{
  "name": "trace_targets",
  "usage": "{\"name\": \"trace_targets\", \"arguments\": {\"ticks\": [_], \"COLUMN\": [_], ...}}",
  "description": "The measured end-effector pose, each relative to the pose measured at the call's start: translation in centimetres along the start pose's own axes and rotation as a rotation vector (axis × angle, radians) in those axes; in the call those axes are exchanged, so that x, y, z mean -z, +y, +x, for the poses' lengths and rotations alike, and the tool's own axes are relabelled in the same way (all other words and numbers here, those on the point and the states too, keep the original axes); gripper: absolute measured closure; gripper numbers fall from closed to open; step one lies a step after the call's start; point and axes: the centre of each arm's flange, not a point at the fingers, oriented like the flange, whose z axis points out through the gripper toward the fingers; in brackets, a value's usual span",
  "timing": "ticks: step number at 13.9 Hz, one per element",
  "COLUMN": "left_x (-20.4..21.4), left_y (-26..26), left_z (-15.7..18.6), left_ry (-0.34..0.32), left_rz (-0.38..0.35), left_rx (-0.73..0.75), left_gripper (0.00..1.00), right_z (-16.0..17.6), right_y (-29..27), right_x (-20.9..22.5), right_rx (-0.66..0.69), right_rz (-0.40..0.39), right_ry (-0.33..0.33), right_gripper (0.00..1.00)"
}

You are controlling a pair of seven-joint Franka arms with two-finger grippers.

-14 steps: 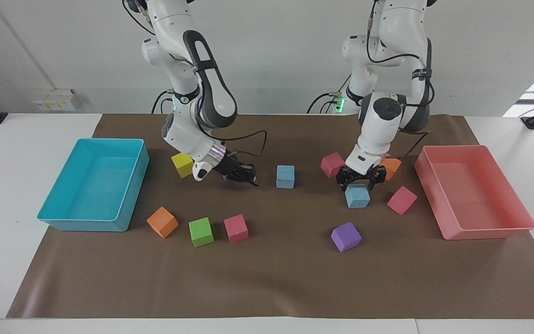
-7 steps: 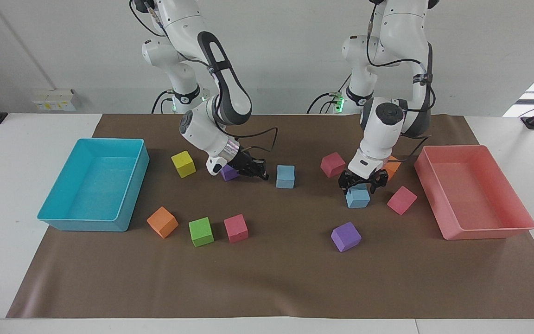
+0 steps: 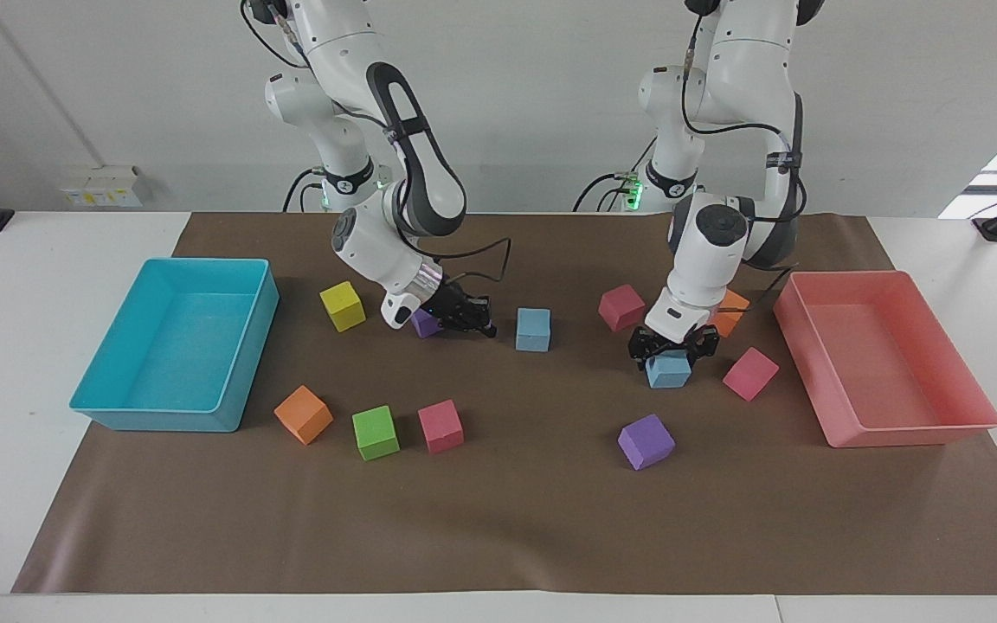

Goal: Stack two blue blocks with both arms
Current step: 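Grasp the other light-blue cube with the left gripper while the right gripper withdraws, then lift the light-blue cube with the left gripper over the placed cube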

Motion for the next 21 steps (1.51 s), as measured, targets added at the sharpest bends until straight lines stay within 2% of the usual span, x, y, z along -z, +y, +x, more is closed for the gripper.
{"name": "trace_targets", "arguments": {"ticks": [3, 4, 5, 6, 8, 10, 14, 17, 19, 21], "left_x": [0.2, 0.4, 0.6, 0.8, 1.1, 1.2, 1.8, 3.9, 5.6, 6.6], "left_y": [-0.1, -0.1, -0.1, -0.1, 0.0, 0.0, 0.1, 0.9, 3.2, 7.5], "left_z": [0.2, 0.4, 0.6, 0.8, 1.0, 1.1, 1.5, 2.6, 2.8, 1.6], "left_ry": [0.007, 0.011, 0.016, 0.019, 0.024, 0.026, 0.019, -0.008, -0.017, -0.02], "left_rz": [0.006, 0.005, 0.005, 0.005, 0.004, 0.003, 0.007, 0.017, 0.017, 0.013], "left_rx": [-0.007, -0.006, -0.006, -0.006, -0.006, -0.006, -0.005, 0.005, 0.034, 0.063], "left_gripper": [0.16, 0.16, 0.22, 0.22, 0.36, 0.41, 0.43, 0.43, 0.43, 0.43], "right_z": [-0.1, -0.2, -0.2, -0.2, -0.2, -0.2, -0.2, -0.2, -0.2, -0.3], "right_y": [0.4, 0.4, 0.4, 0.4, 0.4, 0.4, 0.4, 0.4, 0.4, 0.5], "right_x": [0.0, -0.1, -0.1, -0.1, -0.1, -0.1, -0.1, -0.1, -0.1, -0.1], "right_rx": [0.016, 0.016, 0.017, 0.017, 0.017, 0.01, 0.011, 0.01, 0.01, 0.009], "right_rz": [0.016, 0.016, 0.016, 0.016, 0.016, 0.021, 0.034, 0.034, 0.034, 0.033], "right_ry": [0.005, 0.004, 0.004, 0.003, 0.003, 0.005, 0.011, 0.012, 0.012, 0.01], "right_gripper": [0.99, 0.99, 0.99, 0.99, 0.99, 0.99, 0.99, 0.99, 0.99, 0.99]}}
